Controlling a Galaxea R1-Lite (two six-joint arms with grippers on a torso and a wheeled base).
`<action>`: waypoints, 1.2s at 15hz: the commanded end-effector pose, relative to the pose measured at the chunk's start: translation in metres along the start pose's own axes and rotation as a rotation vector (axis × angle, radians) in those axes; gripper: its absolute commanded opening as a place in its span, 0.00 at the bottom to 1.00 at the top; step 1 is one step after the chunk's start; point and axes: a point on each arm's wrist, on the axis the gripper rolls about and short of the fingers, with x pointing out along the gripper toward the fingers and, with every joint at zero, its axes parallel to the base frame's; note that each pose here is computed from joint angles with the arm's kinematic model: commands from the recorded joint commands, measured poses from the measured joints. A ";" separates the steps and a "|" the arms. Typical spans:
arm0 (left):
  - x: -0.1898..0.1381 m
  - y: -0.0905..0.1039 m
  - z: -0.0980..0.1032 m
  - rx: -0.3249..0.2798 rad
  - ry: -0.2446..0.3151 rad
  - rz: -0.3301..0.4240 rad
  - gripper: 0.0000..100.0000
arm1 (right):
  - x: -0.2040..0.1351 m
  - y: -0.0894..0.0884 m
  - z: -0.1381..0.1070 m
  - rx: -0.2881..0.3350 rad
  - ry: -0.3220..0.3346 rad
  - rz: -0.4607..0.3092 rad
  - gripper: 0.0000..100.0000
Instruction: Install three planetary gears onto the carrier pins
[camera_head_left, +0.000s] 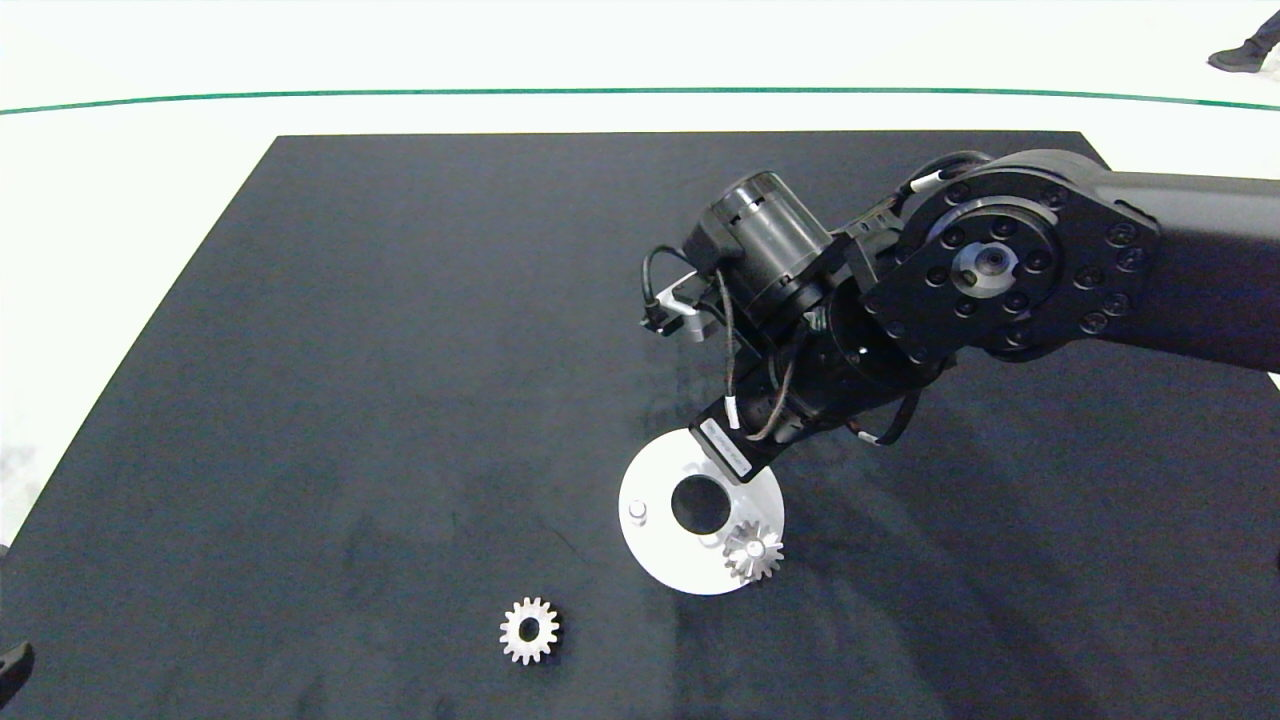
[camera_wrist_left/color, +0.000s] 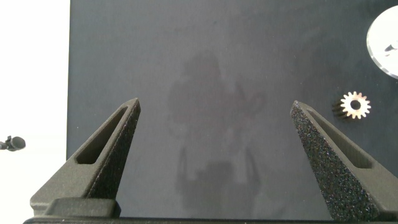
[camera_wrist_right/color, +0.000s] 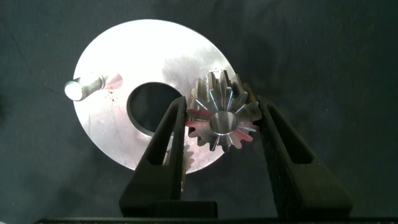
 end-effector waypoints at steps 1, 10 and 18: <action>0.000 0.000 0.000 0.001 0.003 0.000 1.00 | -0.001 -0.001 0.002 0.001 -0.005 -0.001 0.19; 0.000 0.000 0.000 0.001 0.003 -0.001 1.00 | 0.009 0.003 0.002 -0.004 0.017 0.007 0.19; 0.001 0.000 0.000 0.002 0.005 -0.008 1.00 | 0.015 0.004 0.001 -0.011 0.033 0.009 0.19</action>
